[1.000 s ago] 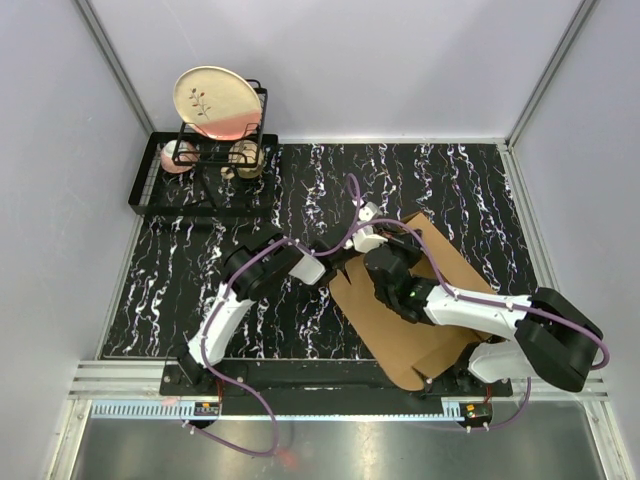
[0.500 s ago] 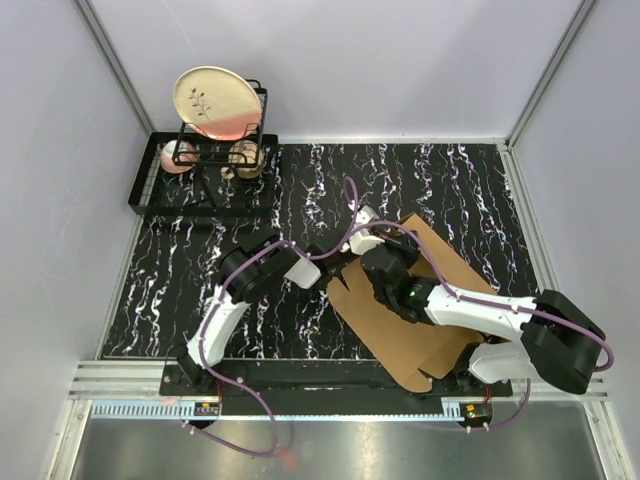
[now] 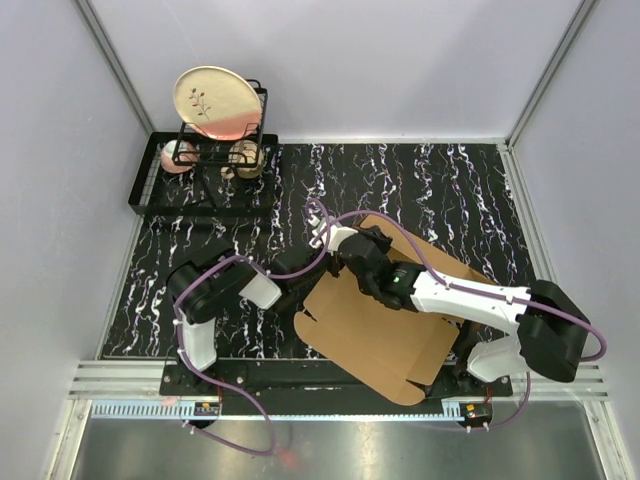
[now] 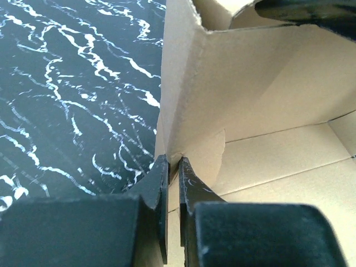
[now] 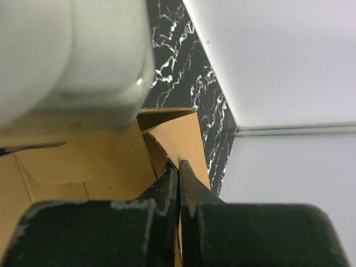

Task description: Fold the paper box

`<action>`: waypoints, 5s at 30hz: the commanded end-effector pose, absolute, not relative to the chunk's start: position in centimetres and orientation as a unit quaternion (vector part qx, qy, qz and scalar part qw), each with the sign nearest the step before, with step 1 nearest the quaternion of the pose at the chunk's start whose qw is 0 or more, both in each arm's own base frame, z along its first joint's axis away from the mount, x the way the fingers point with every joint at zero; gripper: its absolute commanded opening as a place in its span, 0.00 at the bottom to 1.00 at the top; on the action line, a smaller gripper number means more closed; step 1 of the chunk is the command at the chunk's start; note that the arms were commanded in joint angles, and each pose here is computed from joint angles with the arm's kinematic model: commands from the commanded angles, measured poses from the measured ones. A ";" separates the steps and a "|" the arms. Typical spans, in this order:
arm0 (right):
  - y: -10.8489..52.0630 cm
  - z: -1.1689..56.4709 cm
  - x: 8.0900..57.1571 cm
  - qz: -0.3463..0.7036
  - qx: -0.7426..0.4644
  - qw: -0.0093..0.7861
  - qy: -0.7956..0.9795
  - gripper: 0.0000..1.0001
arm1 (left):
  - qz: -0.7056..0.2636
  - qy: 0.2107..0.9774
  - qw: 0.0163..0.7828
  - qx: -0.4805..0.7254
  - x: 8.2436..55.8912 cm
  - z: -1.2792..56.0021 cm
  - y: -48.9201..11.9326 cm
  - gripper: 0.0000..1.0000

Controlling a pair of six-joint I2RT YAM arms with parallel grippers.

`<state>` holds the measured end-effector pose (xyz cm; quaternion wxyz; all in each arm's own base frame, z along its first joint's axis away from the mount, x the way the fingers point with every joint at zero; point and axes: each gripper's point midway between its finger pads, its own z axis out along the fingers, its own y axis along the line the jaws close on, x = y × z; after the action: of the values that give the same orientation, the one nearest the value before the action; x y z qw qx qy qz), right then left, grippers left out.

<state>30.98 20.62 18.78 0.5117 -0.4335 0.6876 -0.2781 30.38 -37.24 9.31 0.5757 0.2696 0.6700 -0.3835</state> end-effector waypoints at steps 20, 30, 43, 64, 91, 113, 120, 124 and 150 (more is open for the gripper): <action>22.2 19.1 30.8 -0.223 -0.405 0.551 0.695 0.30 | -0.416 0.487 0.722 0.262 28.6 21.2 -36.4 0.00; 19.5 19.5 30.8 -0.257 -0.380 0.550 0.698 0.41 | -0.410 0.487 0.722 0.270 28.4 20.9 -36.2 0.00; 17.4 21.7 30.0 -0.253 -0.347 0.560 0.709 0.49 | -0.419 0.483 0.719 0.272 28.3 21.2 -36.6 0.00; 17.3 21.2 29.3 -0.232 -0.362 0.545 0.720 0.19 | -0.438 0.466 0.720 0.269 28.6 22.5 -37.7 0.56; 17.1 17.2 28.2 -0.210 -0.359 0.512 0.752 0.06 | -0.484 0.434 0.708 0.277 28.0 24.8 -39.4 0.77; 16.7 17.1 27.7 -0.228 -0.333 0.493 0.771 0.21 | -0.504 0.424 0.699 0.279 28.7 24.5 -42.5 0.70; 16.1 18.4 27.3 -0.230 -0.312 0.493 0.778 0.40 | -0.501 0.421 0.699 0.289 28.4 24.4 -42.4 0.66; 16.0 19.8 27.1 -0.222 -0.301 0.504 0.778 0.43 | -0.499 0.422 0.698 0.293 28.2 24.1 -42.3 0.63; 14.1 18.8 27.1 -0.278 -0.295 0.490 0.772 0.04 | -0.513 0.410 0.700 0.281 29.5 25.0 -43.8 0.74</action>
<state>27.35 13.11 19.88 0.4824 -0.3039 0.7597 -0.3127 29.04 -43.95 13.51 0.5676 0.3300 0.5872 -0.4733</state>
